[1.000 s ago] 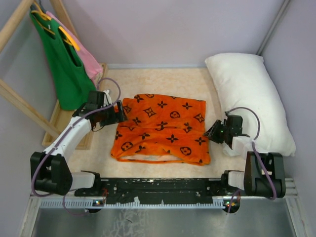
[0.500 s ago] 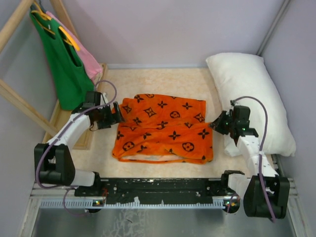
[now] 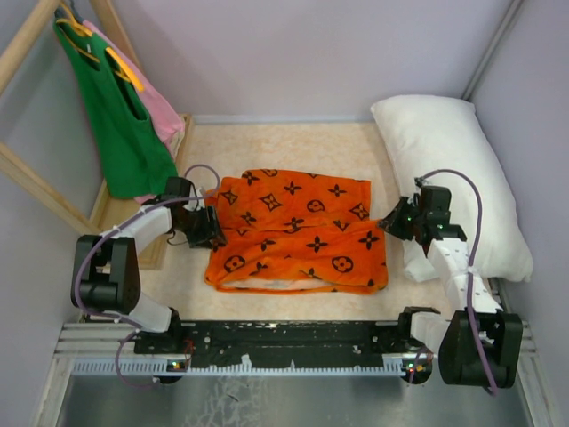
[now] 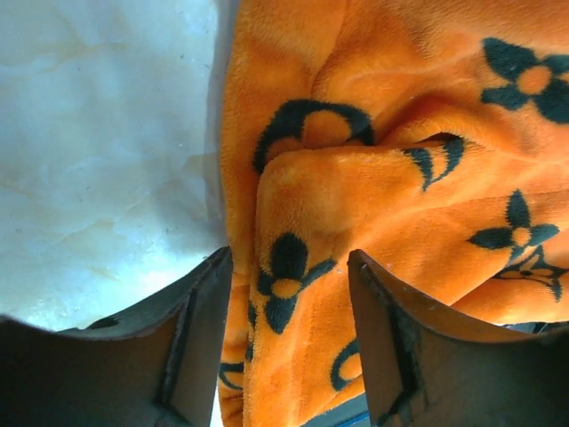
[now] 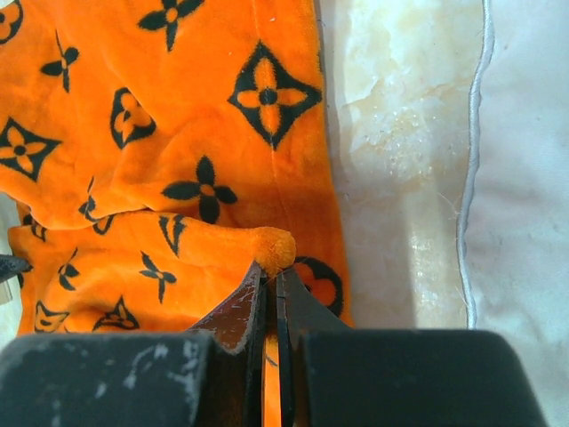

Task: Remove the pillowcase from the pillow
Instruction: Fold the pillowcase at the center of the board.

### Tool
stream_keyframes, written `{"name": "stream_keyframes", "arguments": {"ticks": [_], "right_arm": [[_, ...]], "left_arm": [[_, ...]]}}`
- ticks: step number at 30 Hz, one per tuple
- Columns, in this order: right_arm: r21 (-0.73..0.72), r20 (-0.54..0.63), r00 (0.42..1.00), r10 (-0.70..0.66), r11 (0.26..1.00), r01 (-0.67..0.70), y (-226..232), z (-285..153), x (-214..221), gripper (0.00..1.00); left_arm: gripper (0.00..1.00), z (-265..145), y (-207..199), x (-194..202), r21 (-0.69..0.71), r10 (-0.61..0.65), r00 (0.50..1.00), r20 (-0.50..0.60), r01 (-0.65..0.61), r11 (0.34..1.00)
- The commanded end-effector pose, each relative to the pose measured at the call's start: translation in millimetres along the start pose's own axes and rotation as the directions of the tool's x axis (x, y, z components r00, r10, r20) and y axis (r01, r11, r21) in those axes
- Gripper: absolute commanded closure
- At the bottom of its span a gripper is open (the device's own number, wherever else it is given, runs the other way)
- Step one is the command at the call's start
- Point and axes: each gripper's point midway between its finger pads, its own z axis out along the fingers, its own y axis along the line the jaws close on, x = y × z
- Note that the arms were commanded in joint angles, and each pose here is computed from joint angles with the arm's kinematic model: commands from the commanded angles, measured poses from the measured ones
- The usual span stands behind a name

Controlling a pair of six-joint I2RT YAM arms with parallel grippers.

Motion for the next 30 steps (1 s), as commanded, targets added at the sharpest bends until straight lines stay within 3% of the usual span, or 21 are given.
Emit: {"name": "stream_keyframes", "arguments": {"ticks": [1,4,15,23,30], "right_arm": [[-0.018,0.024,1.000,-0.018,1.000,0.018,2,2,-6,1.00],[-0.022,0.017,1.000,-0.014,1.000,0.014,1,4,-4,1.00],[-0.025,-0.002,1.000,-0.010,1.000,0.010,-3,12,1,1.00],[-0.036,-0.016,1.000,-0.004,0.999,0.004,-3,16,5,1.00],[-0.033,-0.023,1.000,-0.004,0.999,0.003,-5,17,9,1.00]], "left_arm": [[0.44,0,-15,-13,0.082,0.019,0.999,0.049,-0.023,0.996],[0.52,-2,-20,-18,0.099,0.030,0.998,0.063,-0.036,0.994],[0.57,-14,-17,-33,0.023,0.090,0.986,0.142,-0.094,0.995],[0.47,-2,-34,-30,0.005,0.196,0.973,0.122,-0.198,0.980],[0.45,17,-35,-28,-0.086,0.261,0.961,0.089,-0.253,0.964]]}}
